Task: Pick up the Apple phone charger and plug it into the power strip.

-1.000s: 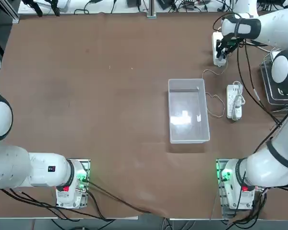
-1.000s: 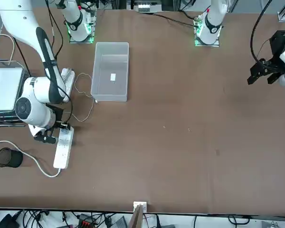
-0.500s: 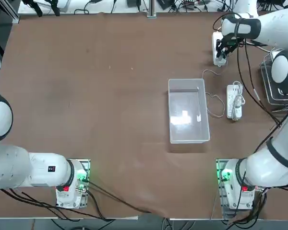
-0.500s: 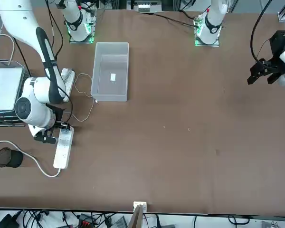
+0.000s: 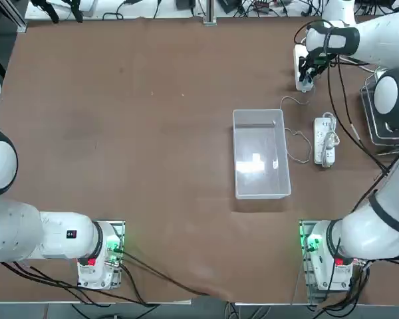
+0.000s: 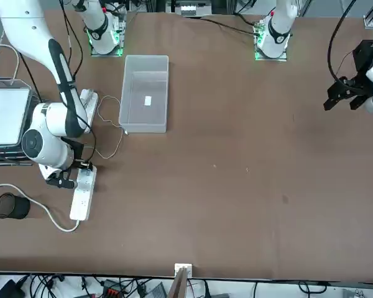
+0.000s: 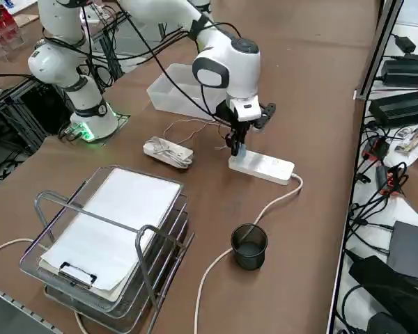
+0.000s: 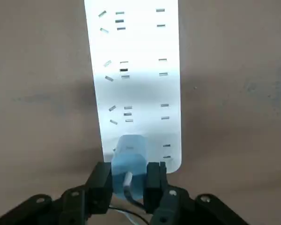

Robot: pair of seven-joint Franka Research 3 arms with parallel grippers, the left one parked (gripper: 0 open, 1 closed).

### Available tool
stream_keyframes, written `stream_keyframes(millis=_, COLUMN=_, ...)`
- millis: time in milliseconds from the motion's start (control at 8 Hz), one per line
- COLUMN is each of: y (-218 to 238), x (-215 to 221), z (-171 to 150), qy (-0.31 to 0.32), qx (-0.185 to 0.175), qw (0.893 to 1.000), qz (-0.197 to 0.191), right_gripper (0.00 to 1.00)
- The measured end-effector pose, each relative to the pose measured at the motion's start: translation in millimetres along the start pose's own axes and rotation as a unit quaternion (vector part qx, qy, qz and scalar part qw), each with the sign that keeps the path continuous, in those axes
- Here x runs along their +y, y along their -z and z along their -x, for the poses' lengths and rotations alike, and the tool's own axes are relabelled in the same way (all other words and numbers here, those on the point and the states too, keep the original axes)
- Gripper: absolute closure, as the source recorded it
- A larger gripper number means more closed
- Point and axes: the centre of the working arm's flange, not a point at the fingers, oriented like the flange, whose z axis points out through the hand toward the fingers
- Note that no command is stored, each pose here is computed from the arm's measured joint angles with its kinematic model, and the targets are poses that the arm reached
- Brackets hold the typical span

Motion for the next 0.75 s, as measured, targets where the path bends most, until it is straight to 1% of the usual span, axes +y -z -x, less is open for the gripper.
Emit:
stream_keyframes(millis=250, y=-2, x=1, z=-1, qy=0.000, qx=0.000, qw=1.000, qz=0.000, right_gripper=0.59)
stream_keyframes(millis=375, y=-9, x=0, z=-4, qy=0.000, qx=0.004, qw=1.000, qz=0.000, right_gripper=0.45)
stream_keyframes(millis=500, y=-16, x=0, z=-7, qy=0.000, qx=0.003, qw=1.000, qz=0.001, right_gripper=0.26)
stream_keyframes(millis=625, y=-14, x=1, z=-10, qy=-0.001, qx=0.003, qw=1.000, qz=0.001, right_gripper=0.09)
stream_keyframes(millis=750, y=-3, x=2, z=-14, qy=-0.001, qx=0.005, qw=1.000, qz=0.001, right_gripper=0.00)
